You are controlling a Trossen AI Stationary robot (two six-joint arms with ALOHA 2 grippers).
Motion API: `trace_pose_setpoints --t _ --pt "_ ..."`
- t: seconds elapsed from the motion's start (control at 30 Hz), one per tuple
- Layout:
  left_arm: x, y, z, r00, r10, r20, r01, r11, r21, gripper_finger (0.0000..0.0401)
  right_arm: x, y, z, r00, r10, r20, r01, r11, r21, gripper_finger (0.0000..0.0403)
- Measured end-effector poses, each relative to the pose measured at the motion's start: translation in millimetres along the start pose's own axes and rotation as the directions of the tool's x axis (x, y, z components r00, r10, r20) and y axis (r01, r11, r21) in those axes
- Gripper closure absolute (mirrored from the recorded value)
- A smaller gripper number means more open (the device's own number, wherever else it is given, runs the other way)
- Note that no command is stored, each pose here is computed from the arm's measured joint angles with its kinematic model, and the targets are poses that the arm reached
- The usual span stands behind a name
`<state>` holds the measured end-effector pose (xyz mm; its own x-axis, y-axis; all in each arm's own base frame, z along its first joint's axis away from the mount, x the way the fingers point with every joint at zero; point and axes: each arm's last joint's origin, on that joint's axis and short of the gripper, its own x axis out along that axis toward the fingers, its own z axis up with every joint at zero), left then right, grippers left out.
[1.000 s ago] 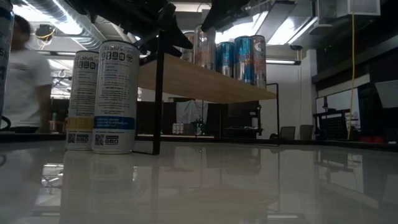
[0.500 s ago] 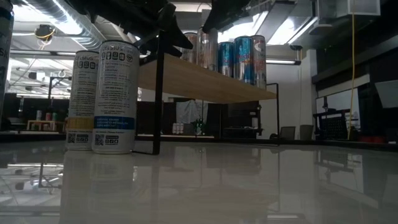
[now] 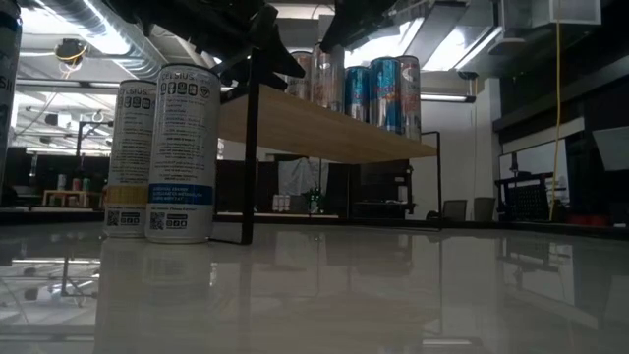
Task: Place canned beverage on shelf
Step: Put the white-yellow soda can on the shelf aligned with the other white-yellow soda can, then put the white-yellow soda can on the shelf aligned with the other white-yellow soda cans
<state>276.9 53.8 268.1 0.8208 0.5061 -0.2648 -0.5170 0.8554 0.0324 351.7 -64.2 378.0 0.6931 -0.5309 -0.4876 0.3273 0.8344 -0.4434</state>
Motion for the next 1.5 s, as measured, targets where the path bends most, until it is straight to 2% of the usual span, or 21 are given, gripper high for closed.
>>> trace_pose_setpoints --t 0.77,1.0,1.5 --pt "0.0 0.1 -1.2 1.000 0.001 -0.012 -0.001 1.000 0.005 0.0106 -0.7 1.9 -6.4 0.998 0.016 -0.062 -0.018 0.999 -0.031 0.0027" --pt "0.0 -0.2 -1.3 1.000 -0.008 -0.013 0.008 1.000 0.005 0.0106 -0.9 1.1 -8.3 0.996 -0.027 -0.089 0.023 0.999 -0.043 0.0027" --pt "0.0 -0.2 -1.3 1.000 -0.008 -0.013 0.008 1.000 0.005 0.0106 -1.5 2.1 -13.3 0.990 -0.023 -0.137 0.013 0.998 -0.067 0.0027"
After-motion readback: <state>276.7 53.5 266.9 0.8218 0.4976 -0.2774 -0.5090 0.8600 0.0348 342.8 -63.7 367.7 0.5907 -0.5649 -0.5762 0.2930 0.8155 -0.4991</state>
